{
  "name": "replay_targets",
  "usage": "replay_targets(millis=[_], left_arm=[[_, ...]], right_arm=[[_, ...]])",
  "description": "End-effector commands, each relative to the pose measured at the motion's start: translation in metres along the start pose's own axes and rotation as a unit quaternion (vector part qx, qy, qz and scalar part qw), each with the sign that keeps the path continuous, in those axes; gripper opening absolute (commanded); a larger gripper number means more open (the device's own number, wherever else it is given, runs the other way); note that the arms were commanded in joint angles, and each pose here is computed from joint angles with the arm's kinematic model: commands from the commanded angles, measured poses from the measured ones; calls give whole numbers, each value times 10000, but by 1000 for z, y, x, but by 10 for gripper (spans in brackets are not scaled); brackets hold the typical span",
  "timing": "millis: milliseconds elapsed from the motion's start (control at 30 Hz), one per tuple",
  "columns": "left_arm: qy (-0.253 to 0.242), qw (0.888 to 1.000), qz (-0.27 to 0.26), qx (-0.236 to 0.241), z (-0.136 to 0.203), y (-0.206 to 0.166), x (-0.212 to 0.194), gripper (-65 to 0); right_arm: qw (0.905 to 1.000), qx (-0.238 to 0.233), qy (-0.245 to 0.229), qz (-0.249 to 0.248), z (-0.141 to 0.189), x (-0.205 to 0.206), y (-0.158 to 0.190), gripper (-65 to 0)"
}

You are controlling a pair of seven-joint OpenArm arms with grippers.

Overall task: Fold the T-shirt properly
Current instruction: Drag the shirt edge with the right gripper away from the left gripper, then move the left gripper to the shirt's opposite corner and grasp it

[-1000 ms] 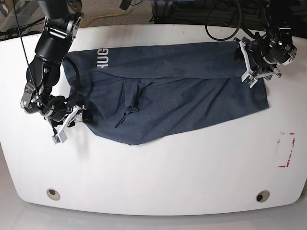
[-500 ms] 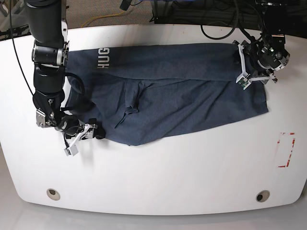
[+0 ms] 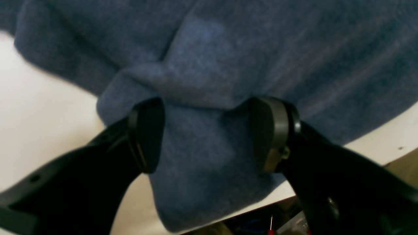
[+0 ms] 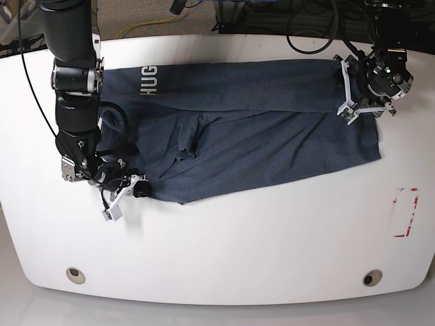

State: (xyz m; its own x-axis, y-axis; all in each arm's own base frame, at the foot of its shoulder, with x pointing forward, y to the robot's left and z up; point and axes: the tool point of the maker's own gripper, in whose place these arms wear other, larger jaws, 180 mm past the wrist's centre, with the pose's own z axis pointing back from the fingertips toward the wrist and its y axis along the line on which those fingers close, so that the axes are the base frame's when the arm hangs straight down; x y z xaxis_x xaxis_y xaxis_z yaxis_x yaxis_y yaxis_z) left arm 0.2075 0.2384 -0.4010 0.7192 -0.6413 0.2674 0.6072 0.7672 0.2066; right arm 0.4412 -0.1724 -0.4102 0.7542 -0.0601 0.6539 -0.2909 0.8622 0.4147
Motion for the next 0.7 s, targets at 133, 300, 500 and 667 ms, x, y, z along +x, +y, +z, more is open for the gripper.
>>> replay_targets(millis=[133, 300, 500, 667], left_arm=[[-274, 9985, 177, 446, 15, 36, 15, -267], [-791, 9924, 451, 832, 38, 72, 42, -265], [-1215, 9808, 843, 1270, 77, 111, 59, -164], [-1542, 9594, 1698, 1641, 98, 156, 52, -158]], right_arm=[[9973, 76, -625, 376, 12, 62, 11, -650], [9959, 75, -586, 690, 19, 73, 19, -650], [9946, 78, -546, 874, 21, 72, 25, -650], [9948, 69, -431, 919, 22, 63, 25, -650]])
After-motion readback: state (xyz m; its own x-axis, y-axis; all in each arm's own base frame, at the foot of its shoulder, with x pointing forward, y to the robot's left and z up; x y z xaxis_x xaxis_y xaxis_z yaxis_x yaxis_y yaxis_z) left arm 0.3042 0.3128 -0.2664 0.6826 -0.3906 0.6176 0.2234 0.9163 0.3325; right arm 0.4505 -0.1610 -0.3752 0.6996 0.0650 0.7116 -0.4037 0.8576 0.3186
